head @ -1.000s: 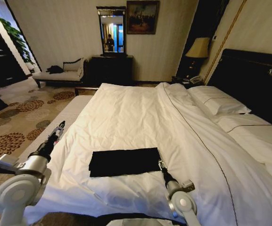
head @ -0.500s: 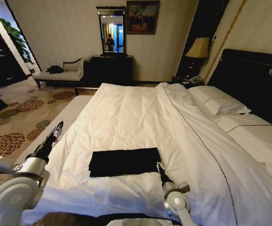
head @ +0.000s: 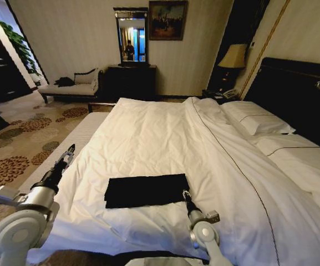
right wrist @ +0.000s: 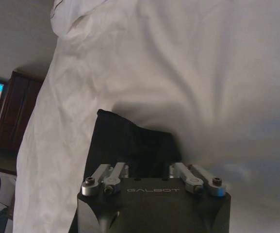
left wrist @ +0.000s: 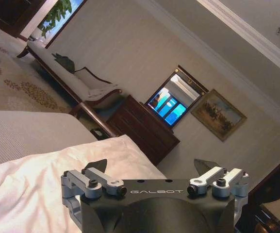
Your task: Fold the clothes on the bed.
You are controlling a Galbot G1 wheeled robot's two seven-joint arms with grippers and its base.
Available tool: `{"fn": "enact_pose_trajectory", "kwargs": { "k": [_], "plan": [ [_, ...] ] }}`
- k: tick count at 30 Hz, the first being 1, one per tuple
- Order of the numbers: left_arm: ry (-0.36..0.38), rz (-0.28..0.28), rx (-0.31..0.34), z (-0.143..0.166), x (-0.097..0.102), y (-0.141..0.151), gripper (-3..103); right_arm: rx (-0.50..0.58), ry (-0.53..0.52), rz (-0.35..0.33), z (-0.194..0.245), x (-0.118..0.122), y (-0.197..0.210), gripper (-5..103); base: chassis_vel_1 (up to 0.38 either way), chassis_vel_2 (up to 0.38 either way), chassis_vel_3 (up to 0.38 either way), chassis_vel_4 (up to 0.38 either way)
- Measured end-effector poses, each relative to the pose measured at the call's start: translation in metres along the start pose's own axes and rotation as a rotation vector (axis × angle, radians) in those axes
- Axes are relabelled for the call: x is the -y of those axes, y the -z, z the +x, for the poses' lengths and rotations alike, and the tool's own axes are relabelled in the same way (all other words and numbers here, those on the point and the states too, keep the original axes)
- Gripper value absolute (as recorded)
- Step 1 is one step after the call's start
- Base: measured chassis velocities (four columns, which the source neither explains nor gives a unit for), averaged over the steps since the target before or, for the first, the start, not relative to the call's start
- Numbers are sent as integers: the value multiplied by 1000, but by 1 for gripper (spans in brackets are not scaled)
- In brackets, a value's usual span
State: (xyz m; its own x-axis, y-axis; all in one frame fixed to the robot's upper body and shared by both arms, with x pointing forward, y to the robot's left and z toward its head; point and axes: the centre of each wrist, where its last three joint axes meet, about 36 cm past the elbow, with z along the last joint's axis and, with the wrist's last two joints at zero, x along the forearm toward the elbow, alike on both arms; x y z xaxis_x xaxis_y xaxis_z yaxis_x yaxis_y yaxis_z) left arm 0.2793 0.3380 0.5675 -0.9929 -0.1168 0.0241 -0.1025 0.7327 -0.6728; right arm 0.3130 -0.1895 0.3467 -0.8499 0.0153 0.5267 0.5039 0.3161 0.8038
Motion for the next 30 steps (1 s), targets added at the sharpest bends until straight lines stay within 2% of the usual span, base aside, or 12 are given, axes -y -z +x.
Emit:
{"fn": "enact_pose_trajectory", "kwargs": {
  "k": [2,4,6,7,9,13,17,18,22,25,27,30],
  "plan": [
    [1,2,-1,0,0,-1,100,5,-2,3,-4,0,0,22,0,0,0,0],
    [3,2,-1,0,0,-2,100,7,0,3,-6,-1,0,22,0,0,0,0],
    [4,2,-1,-1,-1,-2,100,11,6,-1,-8,-3,0,12,0,0,0,0],
    [4,2,-1,-1,-1,-2,100,11,6,-1,-8,-3,0,12,0,0,0,0],
    [5,2,-1,-1,-1,-2,100,14,10,-4,-8,-3,0,3,0,0,0,0],
    [6,2,1,-1,-1,-2,100,30,32,0,-5,-6,0,2,0,0,0,0],
    [10,10,2,-1,-1,-5,100,64,117,66,1,-7,-3,2,0,0,0,0],
    [10,10,2,-1,-1,-5,100,64,117,66,1,-7,-3,2,0,0,0,0],
    [9,13,5,-1,-1,-5,100,50,199,136,4,-9,-12,2,0,0,0,0],
    [7,17,12,-1,-1,-3,100,48,307,244,2,-11,-26,2,0,0,0,0],
    [6,18,15,-1,-1,-2,100,36,342,259,2,-13,-31,2,0,0,0,0],
    [6,16,21,0,-2,0,100,4,462,307,4,-17,-46,2,0,0,0,0]
  ]
}}
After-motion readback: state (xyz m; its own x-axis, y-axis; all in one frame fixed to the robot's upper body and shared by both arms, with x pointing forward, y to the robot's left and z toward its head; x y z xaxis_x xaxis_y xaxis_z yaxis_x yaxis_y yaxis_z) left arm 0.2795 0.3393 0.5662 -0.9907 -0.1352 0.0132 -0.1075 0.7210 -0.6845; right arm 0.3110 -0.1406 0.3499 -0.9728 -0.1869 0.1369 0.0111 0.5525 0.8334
